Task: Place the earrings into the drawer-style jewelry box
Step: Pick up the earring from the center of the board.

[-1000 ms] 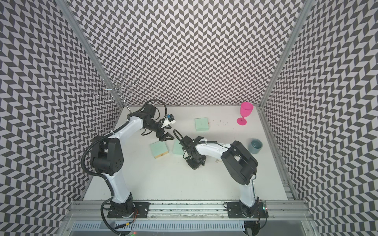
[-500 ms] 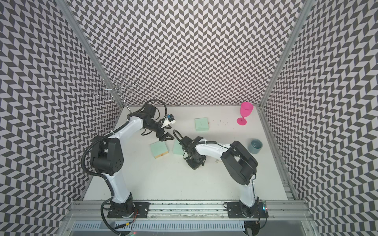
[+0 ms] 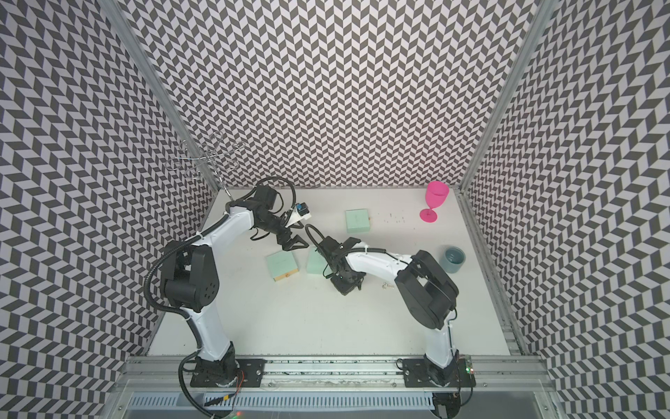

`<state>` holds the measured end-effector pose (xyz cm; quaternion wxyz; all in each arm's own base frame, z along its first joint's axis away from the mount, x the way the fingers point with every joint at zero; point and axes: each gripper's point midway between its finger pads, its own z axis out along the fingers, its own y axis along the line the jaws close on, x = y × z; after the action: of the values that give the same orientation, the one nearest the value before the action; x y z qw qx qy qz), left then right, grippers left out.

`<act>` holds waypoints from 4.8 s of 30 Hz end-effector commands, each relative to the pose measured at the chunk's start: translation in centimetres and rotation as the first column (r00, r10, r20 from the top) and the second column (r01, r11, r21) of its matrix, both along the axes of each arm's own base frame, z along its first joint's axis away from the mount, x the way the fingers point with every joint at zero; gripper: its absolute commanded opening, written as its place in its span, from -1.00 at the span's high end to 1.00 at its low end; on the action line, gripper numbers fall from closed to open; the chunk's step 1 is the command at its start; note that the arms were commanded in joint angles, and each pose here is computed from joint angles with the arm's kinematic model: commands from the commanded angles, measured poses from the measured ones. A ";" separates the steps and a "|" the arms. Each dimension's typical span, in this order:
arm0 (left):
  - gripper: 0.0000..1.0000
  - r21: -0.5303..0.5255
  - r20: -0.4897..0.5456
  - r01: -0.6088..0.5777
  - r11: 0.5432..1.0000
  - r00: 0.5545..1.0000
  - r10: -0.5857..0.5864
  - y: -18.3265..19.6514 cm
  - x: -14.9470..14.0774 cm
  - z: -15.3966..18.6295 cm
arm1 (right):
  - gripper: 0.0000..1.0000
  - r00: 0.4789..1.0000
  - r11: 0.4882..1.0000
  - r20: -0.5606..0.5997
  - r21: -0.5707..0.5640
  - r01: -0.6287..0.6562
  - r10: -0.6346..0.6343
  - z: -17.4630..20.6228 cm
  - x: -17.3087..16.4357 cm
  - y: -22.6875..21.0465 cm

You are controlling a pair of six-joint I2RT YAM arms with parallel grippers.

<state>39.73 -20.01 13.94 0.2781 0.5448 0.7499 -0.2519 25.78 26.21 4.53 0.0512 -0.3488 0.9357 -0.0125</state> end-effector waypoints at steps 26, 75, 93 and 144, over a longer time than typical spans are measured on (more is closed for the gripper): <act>-0.93 -0.014 0.066 0.039 0.999 0.997 -0.038 -0.4 0.5 2.1 | 0.55 0.973 0.958 0.068 0.205 0.202 -0.219 6.3 5.7 -2.0; -0.93 -0.037 0.044 0.047 0.998 0.998 -0.046 -0.6 -0.3 1.4 | 0.52 0.880 0.881 -0.100 0.045 0.470 -0.464 -2.0 3.1 -12.2; -0.93 -0.035 0.042 0.050 0.998 0.998 -0.049 -0.5 -0.2 1.4 | 0.56 0.883 0.886 -0.163 0.086 0.456 -0.439 -2.2 2.3 -11.0; -0.93 -0.026 0.054 0.058 0.998 0.997 -0.057 -0.4 -0.2 1.8 | 0.75 0.903 0.912 -0.152 0.019 0.409 -0.402 -4.1 1.4 -10.9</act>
<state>39.72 -20.30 14.55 0.2883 0.5621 0.7327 -0.2533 26.59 14.85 1.71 -0.0134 -0.1375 0.9900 0.0275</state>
